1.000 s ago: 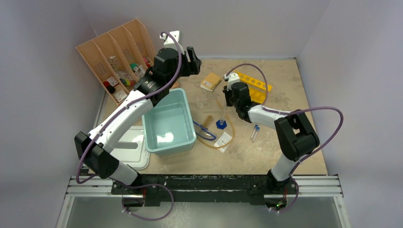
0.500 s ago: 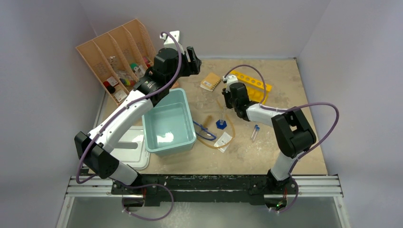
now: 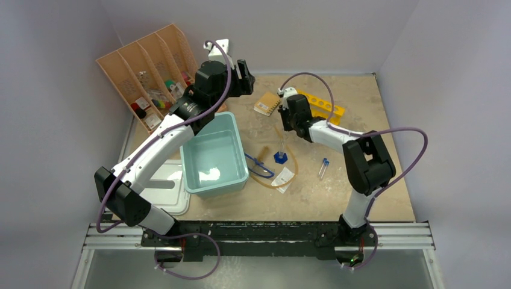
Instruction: Organize the chemistry lab equipment
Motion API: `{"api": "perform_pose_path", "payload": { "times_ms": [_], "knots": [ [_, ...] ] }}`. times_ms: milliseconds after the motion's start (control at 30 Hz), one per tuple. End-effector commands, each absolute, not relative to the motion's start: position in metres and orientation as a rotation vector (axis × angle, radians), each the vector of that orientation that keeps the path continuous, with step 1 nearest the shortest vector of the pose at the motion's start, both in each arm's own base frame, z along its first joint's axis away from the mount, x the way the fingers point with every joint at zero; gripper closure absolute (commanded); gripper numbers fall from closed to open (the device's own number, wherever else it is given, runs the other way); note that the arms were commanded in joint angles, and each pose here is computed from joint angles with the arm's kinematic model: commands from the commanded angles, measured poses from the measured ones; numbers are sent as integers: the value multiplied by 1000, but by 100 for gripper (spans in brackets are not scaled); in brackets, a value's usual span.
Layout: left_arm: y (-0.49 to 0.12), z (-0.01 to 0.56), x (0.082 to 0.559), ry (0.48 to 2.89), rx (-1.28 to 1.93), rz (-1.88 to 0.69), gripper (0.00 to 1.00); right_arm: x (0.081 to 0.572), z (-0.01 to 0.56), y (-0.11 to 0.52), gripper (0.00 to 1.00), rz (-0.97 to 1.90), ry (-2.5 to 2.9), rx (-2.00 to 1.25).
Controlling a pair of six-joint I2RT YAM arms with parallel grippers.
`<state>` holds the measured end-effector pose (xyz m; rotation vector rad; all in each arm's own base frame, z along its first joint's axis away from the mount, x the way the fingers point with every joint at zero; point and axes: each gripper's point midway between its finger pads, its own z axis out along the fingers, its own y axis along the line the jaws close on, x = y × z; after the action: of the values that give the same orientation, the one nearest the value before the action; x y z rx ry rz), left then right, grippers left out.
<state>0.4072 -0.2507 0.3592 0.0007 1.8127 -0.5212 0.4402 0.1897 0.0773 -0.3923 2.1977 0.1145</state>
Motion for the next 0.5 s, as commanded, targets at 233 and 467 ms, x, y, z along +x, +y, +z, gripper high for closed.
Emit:
{"api": "perform_pose_path", "payload": {
  "times_ms": [233,467],
  "knots": [
    [-242,373,406,1771,9,-492,35,450,79,205,84,157,2262,-432],
    [-240,372,405,1775,18,-479,35,457,70,196,84,82,2260,-408]
  ]
}}
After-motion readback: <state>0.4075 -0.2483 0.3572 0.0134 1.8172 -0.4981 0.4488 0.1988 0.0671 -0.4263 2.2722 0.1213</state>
